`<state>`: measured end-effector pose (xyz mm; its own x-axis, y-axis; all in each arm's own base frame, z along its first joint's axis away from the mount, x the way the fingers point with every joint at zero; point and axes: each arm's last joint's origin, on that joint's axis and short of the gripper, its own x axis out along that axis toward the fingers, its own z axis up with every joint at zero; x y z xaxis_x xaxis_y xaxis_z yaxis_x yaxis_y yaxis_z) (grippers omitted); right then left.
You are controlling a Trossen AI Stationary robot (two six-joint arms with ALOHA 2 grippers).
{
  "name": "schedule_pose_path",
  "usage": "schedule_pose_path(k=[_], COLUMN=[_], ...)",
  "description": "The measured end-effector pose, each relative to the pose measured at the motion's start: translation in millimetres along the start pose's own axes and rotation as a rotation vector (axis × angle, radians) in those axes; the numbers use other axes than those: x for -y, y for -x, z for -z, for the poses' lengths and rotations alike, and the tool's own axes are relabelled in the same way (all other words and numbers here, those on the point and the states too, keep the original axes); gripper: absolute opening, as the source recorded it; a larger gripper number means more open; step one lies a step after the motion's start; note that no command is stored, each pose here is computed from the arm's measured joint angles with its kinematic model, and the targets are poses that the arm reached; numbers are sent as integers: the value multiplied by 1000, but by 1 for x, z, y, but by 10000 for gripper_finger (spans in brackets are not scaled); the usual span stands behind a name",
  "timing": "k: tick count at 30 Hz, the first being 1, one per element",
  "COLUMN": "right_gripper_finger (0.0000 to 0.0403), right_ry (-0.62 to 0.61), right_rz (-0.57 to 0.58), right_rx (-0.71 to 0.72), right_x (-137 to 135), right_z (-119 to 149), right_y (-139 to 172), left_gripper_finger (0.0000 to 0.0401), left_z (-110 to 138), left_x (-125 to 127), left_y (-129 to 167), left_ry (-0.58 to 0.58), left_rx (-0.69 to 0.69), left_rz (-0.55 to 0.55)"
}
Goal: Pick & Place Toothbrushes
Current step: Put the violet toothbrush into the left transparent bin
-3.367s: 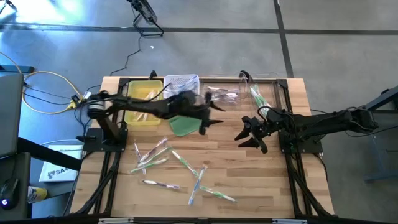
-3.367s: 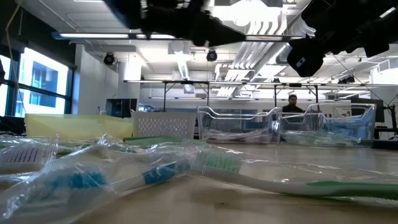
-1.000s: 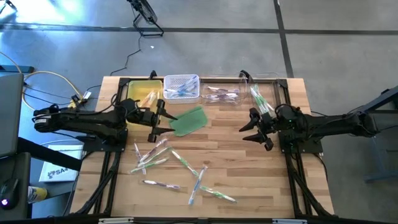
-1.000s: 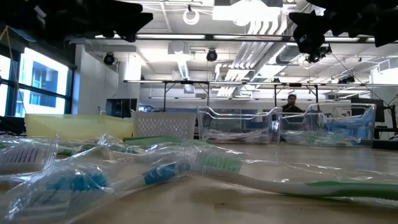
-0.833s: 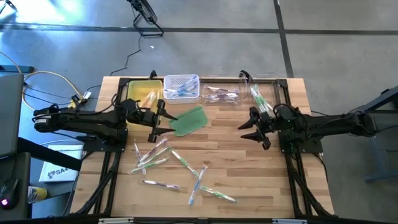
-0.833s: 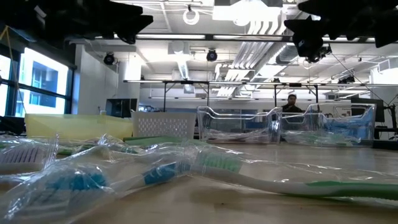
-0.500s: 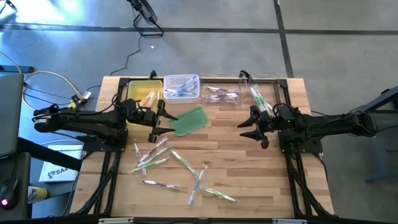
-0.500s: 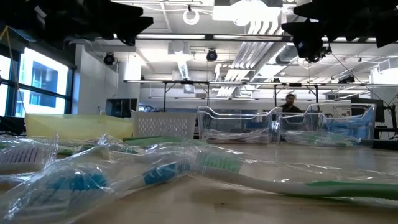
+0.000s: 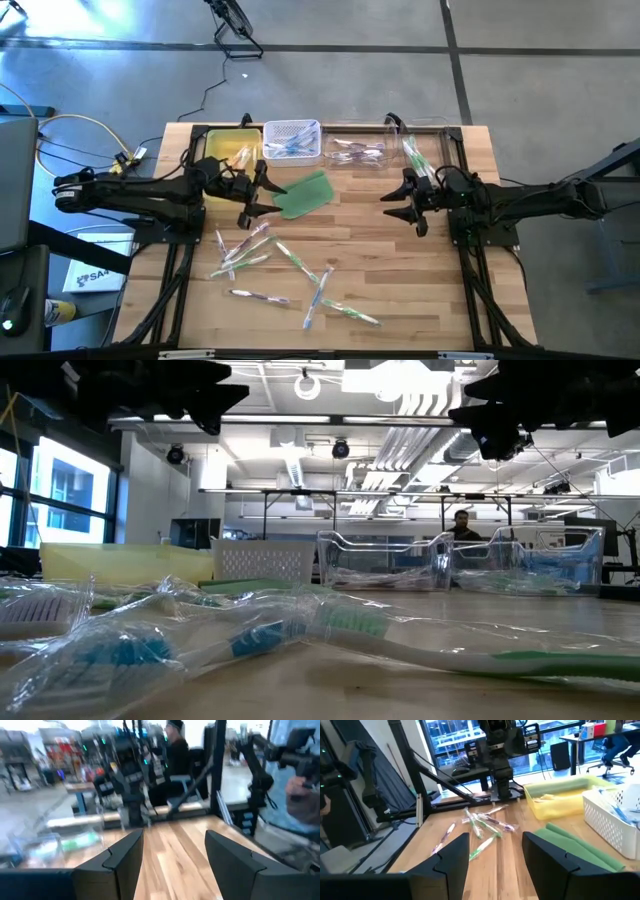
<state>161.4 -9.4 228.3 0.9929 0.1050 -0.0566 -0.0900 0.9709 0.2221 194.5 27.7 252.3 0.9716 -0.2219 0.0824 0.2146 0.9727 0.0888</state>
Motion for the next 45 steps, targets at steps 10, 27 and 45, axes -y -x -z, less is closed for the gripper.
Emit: schedule_pose_path(k=[10,27,45], right_gripper_finger=[175,175,175], right_ry=[-25,-22,-23], right_rz=[52,130,126], right_rx=[-129,-130,-131], right_x=[3,6,6], right_z=[13,14,14], right_y=[1,1,1], left_gripper_finger=[207,207,207], left_z=[9,28,59], left_x=[2,33,70], left_y=[3,19,10], left_ry=[260,626,747], left_rx=[-545,-973,-1295], left_rz=[12,-207,-333])
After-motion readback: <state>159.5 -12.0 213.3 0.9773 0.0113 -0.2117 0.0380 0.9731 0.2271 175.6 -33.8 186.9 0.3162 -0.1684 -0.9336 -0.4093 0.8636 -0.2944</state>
